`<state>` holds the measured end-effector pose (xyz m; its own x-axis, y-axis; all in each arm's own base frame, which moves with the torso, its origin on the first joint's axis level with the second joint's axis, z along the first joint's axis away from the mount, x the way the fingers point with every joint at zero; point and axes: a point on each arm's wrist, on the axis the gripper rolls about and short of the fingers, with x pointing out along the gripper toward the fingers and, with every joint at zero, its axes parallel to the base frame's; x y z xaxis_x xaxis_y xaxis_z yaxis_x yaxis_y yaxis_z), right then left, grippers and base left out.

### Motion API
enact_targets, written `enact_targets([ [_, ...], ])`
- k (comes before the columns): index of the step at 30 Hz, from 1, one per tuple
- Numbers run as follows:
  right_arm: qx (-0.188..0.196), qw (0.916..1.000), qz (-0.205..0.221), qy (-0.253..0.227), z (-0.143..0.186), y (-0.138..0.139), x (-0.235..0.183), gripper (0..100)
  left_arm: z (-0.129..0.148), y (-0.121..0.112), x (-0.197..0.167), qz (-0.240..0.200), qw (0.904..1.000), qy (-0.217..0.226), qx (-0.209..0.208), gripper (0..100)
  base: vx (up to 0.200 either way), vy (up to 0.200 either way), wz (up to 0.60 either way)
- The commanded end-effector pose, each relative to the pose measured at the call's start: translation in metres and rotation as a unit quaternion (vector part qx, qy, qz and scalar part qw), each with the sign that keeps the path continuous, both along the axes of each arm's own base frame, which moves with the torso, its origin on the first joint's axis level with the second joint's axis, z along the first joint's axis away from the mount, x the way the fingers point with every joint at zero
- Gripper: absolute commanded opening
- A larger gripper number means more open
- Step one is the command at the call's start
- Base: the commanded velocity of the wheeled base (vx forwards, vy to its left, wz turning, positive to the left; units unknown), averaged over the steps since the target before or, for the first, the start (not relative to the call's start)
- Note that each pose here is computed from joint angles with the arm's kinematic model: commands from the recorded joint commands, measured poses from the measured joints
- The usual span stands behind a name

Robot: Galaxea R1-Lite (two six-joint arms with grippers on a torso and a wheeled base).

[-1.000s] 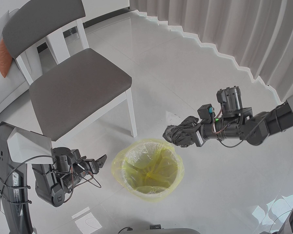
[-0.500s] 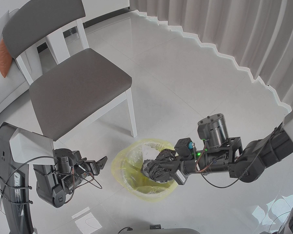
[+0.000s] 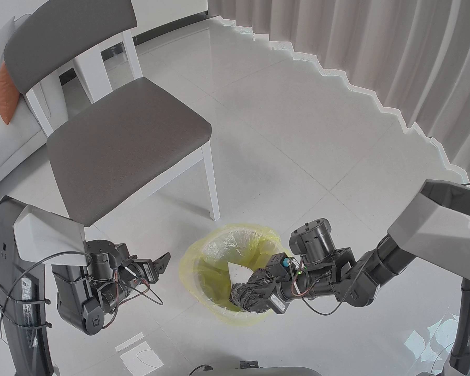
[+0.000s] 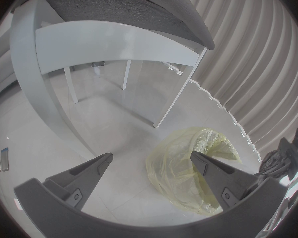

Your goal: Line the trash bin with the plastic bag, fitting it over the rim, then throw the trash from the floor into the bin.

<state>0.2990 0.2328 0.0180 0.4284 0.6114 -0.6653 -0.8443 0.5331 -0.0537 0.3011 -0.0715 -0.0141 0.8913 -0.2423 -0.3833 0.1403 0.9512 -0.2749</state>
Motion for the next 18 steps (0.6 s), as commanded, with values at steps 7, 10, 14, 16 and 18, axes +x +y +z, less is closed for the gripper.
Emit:
enact_targets([
  [7,-0.013,0.9995,-0.018,0.02,-0.04,0.004,0.032,0,0.002,-0.004,-0.003,-0.002,1.0,-0.006,0.0,100,0.0,0.0,0.0],
  [10,-0.014,0.9993,-0.012,0.034,-0.043,0.013,0.045,0,0.002,-0.004,-0.002,-0.002,1.0,-0.007,0.0,100,0.0,0.0,0.0],
  [14,-0.018,0.9988,-0.008,0.045,-0.049,0.023,0.058,0,0.0,-0.004,-0.002,-0.002,1.0,-0.004,0.0,100,0.0,0.0,0.0],
  [16,-0.017,0.9988,-0.008,0.045,-0.052,0.028,0.065,0,0.0,-0.004,-0.003,-0.001,1.0,-0.003,0.0,100,0.0,0.0,0.0],
  [18,-0.02,0.9986,-0.008,0.049,-0.054,0.031,0.069,0,0.0,-0.003,-0.002,0.001,1.0,-0.003,0.0,100,0.0,0.0,0.0],
])
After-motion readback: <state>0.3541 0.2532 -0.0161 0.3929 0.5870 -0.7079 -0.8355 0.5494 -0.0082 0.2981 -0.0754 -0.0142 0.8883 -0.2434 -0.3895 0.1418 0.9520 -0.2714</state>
